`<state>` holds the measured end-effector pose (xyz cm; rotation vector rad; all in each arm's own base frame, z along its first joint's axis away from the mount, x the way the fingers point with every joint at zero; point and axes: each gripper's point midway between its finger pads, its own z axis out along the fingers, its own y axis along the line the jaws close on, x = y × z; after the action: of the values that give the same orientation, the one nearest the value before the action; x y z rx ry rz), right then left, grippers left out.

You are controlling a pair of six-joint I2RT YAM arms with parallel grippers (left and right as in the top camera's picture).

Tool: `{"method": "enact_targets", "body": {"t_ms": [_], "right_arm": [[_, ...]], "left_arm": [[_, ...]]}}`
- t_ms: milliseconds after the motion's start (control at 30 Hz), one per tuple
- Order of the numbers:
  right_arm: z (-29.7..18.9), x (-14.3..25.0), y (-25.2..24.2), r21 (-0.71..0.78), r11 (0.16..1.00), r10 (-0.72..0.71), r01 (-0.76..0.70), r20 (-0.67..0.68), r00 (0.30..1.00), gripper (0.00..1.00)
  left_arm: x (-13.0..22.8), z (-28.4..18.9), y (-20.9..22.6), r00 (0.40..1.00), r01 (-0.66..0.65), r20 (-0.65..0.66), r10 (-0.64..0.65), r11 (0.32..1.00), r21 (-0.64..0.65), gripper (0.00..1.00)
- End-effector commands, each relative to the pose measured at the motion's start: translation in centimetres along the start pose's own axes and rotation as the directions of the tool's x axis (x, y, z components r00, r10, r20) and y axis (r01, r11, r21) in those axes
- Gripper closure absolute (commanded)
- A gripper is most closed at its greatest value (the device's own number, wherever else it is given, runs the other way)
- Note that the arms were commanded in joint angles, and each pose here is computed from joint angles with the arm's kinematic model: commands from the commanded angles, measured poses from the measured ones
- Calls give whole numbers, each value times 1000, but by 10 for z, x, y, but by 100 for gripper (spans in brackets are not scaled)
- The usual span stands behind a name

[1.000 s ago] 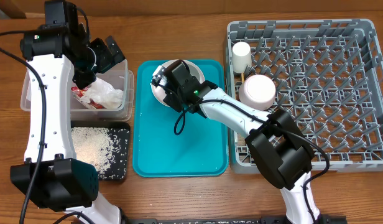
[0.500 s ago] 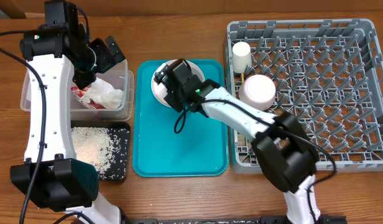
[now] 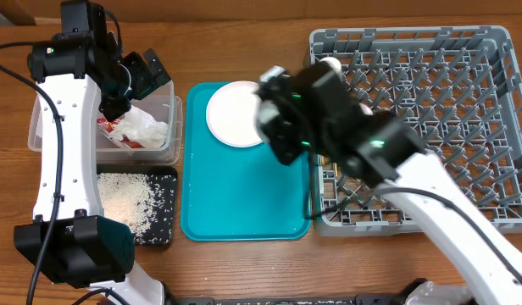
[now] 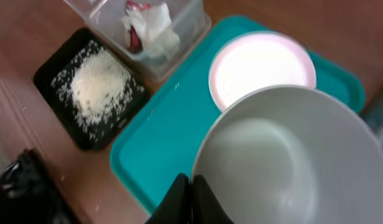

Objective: Sort waste into correct bins and load items into the dishwasher
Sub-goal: 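Carry the pale green bowl into the rack and lower it with right gripper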

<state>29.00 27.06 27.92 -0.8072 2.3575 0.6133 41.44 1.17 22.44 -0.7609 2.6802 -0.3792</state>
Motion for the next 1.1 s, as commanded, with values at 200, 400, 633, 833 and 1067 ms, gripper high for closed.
{"method": "enact_targets", "body": {"t_ms": [200, 400, 633, 833, 1067], "right_arm": [[-61, 33, -22, -227, 924, 298, -309, -83, 951, 96], [-85, 34, -27, -454, 806, 394, -380, -70, 917, 96], [-84, 58, -36, -659, 638, 473, -399, -73, 878, 96], [-85, 86, -78, -750, 529, 620, -397, 23, 784, 96], [-69, 117, -125, -762, 487, 725, -427, 79, 684, 96]], "left_arm": [[-3, -3, -2, 1000, -13, 12, 13, 1000, 3, 0], [-3, -3, -2, 1000, -13, 12, 13, 1000, 3, 0], [-3, -3, -2, 1000, -13, 12, 13, 1000, 3, 0], [-3, -3, -2, 1000, -13, 12, 13, 1000, 3, 0], [-3, -3, -2, 1000, -13, 12, 13, 1000, 3, 0]]}}
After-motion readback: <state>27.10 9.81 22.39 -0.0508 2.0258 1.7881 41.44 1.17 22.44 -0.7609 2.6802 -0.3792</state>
